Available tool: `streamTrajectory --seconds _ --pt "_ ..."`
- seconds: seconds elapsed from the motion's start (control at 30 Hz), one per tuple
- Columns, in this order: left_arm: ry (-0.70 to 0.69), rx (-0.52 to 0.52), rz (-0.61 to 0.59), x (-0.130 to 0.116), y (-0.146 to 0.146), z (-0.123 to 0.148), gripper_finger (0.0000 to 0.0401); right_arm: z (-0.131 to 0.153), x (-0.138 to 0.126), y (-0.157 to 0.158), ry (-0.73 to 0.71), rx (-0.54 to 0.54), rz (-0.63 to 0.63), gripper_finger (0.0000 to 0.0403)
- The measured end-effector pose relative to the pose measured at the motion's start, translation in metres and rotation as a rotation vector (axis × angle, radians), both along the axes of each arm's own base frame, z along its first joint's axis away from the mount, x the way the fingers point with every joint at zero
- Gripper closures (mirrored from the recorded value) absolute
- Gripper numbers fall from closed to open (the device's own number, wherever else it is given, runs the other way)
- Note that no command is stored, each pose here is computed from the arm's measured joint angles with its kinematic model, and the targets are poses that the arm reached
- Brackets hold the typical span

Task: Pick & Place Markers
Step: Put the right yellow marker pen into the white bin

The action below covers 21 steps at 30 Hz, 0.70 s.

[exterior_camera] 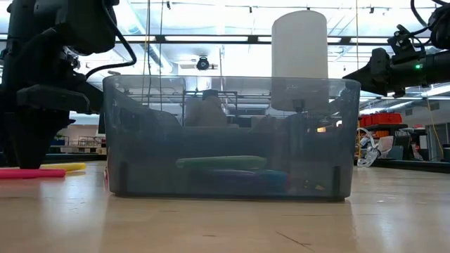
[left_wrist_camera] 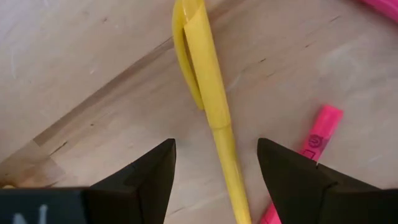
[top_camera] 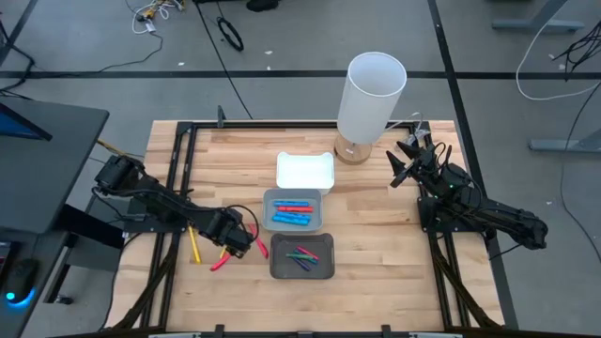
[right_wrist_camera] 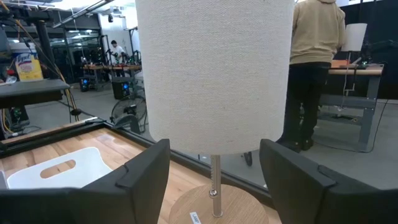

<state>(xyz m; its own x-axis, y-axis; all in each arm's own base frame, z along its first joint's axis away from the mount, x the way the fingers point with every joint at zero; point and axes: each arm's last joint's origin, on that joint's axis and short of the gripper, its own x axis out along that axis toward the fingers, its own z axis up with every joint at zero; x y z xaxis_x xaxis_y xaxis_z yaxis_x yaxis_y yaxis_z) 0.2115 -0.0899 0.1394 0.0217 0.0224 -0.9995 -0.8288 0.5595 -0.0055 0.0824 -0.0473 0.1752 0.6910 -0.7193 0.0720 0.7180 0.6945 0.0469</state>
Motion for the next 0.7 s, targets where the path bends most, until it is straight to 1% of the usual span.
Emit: streamTrajectory --seconds 0.1,0.47,0.6,0.7 --pt "-0.003 -0.008 -0.001 0.0005 -0.0004 0.0 0.0182 0.0 0.0 0.0 0.0 0.0 0.0 0.0152" --pt "-0.015 -0.044 -0.007 0.0024 -0.0021 0.0 0.0307 0.0001 0.0 0.0 0.0 0.0 0.0 0.0152" --pt "-0.027 -0.049 -0.008 0.0035 -0.0026 0.0 0.0342 0.0001 0.0 0.0 -0.001 0.0 0.0 0.0152" --pt "-0.031 -0.051 -0.017 0.0038 -0.0028 0.0003 0.0361 0.0 0.0 0.0 0.0 0.0 0.0 0.0152"
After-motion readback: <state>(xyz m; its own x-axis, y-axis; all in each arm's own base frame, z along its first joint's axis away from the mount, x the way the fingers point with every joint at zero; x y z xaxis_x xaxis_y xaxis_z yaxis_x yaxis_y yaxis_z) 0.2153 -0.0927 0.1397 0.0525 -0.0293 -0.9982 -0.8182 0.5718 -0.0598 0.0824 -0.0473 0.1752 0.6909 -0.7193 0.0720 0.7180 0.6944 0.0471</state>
